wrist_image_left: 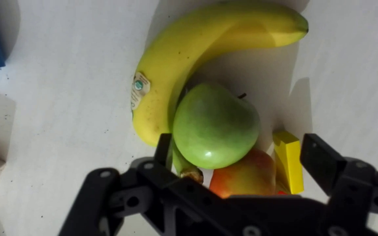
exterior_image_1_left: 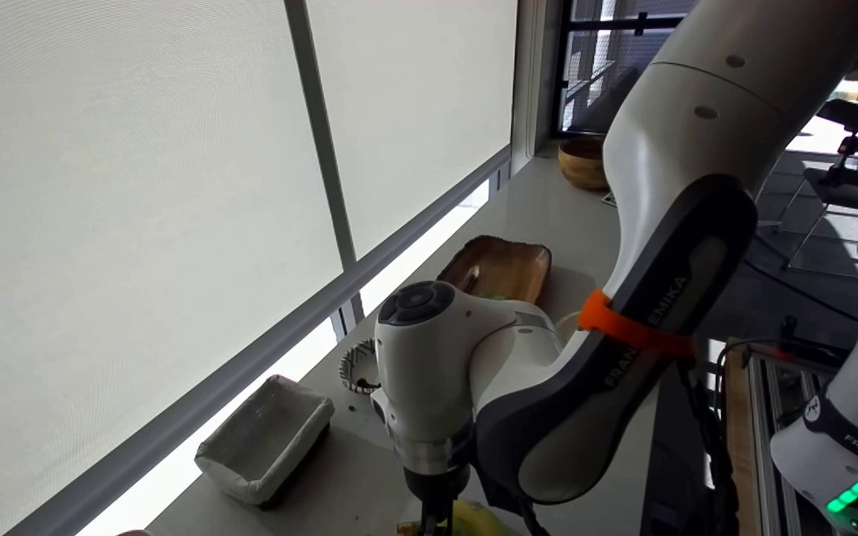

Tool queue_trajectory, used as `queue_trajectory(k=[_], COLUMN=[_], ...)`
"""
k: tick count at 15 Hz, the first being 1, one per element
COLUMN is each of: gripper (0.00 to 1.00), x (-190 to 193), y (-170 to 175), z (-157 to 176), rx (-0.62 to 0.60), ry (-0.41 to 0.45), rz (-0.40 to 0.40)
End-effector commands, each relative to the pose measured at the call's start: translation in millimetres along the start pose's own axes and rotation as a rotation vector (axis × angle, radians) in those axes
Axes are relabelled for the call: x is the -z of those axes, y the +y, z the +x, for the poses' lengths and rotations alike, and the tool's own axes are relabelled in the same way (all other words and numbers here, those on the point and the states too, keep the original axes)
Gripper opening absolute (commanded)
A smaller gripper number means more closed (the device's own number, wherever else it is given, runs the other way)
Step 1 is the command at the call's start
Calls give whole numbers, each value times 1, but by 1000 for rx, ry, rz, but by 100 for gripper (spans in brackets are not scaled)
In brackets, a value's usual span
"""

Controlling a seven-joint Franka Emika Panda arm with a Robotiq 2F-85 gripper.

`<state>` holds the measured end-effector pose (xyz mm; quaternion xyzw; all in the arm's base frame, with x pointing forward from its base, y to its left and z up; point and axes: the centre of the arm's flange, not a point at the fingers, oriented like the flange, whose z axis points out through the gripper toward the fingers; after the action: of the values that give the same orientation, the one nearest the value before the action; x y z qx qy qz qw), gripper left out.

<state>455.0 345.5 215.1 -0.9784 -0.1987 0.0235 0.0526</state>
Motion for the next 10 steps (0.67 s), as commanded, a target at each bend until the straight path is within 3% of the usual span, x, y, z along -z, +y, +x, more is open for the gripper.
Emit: queue_trajectory(k=[1,10], gripper=[100,100], x=[-9,-27], y=[-3,15], z=[3,12], rx=[-2,15], ry=[-22,-25], rz=[-17,-10])
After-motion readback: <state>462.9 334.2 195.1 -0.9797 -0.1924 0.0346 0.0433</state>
